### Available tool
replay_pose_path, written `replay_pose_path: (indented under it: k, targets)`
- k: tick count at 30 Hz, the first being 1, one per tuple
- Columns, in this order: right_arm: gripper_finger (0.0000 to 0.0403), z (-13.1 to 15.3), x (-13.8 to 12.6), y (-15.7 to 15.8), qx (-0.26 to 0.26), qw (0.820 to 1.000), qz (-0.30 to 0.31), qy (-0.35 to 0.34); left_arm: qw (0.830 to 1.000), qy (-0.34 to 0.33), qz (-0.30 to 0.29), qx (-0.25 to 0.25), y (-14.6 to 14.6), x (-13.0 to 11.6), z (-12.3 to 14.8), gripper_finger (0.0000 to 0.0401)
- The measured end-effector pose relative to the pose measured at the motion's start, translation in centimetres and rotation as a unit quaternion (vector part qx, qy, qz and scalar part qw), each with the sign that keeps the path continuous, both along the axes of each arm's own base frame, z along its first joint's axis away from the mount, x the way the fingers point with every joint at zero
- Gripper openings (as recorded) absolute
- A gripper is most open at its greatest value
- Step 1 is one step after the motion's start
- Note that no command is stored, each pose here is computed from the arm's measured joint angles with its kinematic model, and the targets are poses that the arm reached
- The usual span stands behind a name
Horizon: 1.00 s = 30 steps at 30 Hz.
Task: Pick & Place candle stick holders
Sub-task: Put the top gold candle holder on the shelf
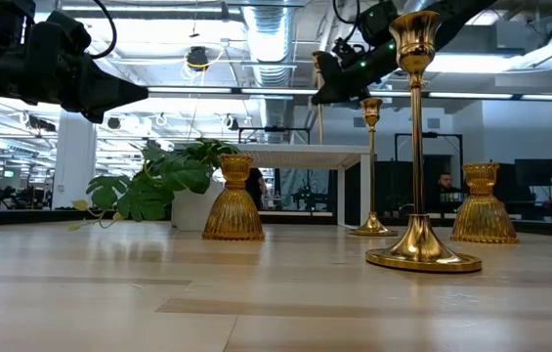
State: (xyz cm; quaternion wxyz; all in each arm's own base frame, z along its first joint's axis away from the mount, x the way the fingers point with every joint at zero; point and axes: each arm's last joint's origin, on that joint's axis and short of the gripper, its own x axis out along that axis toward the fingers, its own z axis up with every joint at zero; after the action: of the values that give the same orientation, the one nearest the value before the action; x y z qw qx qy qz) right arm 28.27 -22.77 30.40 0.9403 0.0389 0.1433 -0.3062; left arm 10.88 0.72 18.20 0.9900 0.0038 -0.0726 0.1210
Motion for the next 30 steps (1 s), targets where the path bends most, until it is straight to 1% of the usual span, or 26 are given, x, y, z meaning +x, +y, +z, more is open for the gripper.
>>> replay_pose_path:
  k: [4,7,10,14,18,23,27,30]
  targets:
    - [0.0053,-0.3,0.0,0.0,0.004,1.0,0.001,0.013,1.0,0.0,0.0,0.0,0.0,0.0,0.0,0.0006]
    - [0.008,-0.2,0.0,0.0,-0.014,1.0,0.007,0.022,1.0,0.0,0.0,0.0,0.0,0.0,0.0,0.0006]
    - [0.011,-0.2,-0.1,0.1,-0.016,1.0,0.008,0.025,1.0,0.0,0.0,0.0,0.0,0.0,0.0,0.0006]
    - [0.0152,1.2,-1.0,0.7,-0.02,1.0,0.007,0.02,1.0,0.0,0.0,0.0,0.0,0.0,0.0,0.0006]
    - [0.0183,2.9,-2.8,2.3,-0.017,0.999,0.012,0.041,1.0,0.0,0.0,-0.002,0.0,0.0,0.0,0.0006]
    - [0.0195,4.6,-5.6,5.1,0.01,0.997,0.023,0.077,1.0,0.0,0.0,-0.002,0.0,0.0,0.0,0.0006]
    - [0.0191,5.1,-7.5,7.6,0.039,0.99,0.046,0.125,1.0,-0.001,0.0,-0.002,0.0,0.0,0.0,0.0006]
    - [0.018,4.7,-8.3,9.4,0.056,0.985,0.068,0.151,1.0,-0.001,0.0,-0.002,0.0,0.0,0.0,0.0006]
